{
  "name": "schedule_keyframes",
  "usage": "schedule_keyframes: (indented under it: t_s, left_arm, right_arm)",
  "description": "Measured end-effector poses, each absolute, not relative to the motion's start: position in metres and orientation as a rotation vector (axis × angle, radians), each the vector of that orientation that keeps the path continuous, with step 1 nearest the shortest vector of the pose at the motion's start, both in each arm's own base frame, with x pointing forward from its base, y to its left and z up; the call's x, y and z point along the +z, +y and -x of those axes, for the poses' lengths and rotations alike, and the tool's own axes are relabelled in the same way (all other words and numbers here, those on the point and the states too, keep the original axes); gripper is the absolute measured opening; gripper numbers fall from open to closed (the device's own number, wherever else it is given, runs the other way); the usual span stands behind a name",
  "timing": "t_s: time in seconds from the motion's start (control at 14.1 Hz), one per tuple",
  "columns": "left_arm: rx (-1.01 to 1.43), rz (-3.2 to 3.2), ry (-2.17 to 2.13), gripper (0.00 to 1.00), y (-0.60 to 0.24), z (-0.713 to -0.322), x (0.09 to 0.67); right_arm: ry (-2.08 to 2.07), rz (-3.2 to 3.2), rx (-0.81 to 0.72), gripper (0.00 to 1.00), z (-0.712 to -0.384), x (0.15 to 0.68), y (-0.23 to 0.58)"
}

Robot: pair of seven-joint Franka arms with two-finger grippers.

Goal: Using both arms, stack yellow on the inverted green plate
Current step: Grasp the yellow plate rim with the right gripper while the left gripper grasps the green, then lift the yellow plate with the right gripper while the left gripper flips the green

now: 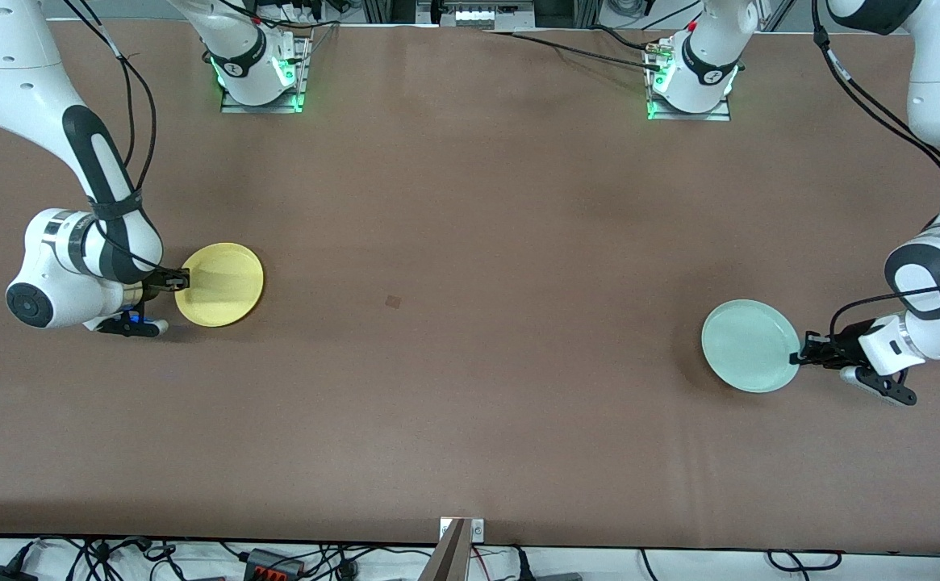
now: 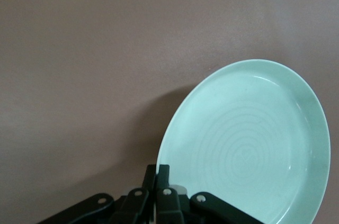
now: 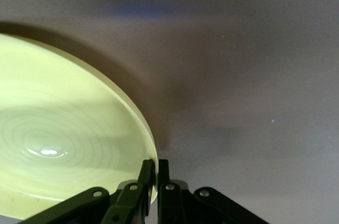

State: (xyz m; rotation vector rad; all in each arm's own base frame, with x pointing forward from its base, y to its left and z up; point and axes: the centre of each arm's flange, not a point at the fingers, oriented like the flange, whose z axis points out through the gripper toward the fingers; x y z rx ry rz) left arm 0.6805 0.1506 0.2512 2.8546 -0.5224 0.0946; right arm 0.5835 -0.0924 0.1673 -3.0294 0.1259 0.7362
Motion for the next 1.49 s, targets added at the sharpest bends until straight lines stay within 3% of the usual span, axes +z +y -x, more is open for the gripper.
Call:
schedule_keyframes:
  t_s: [0.36,0.57,0.93,1.21,1.49]
  left_arm:
    - [0.073,-3.064,-0.744,0.03,0.076,-0.702,0.319]
    - [0.049,-3.12,-0.811,0.03,0.055,-0.704,0.324]
    - [-0.03,-3.314,-0.939,0.03,-0.01,-0.702,0.339]
    - [-0.157,-3.586,-0.862,0.03,-0.102,-0.679,0.339]
    - [-0.083,-3.881,-0.718,0.03,-0.225,-0.63,0.331]
  right_arm:
    - [0.019,3.007,0.755,0.07,-0.585,0.172,-0.09]
    - [0.014,2.954,0.8,0.03,-0.606,0.213,-0.087]
    - [-0.023,2.901,0.736,0.03,-0.633,0.268,-0.078]
    - [-0.087,2.882,0.641,0.03,-0.65,0.291,-0.057]
    - [-0.173,2.876,0.554,0.03,-0.67,0.325,-0.011]
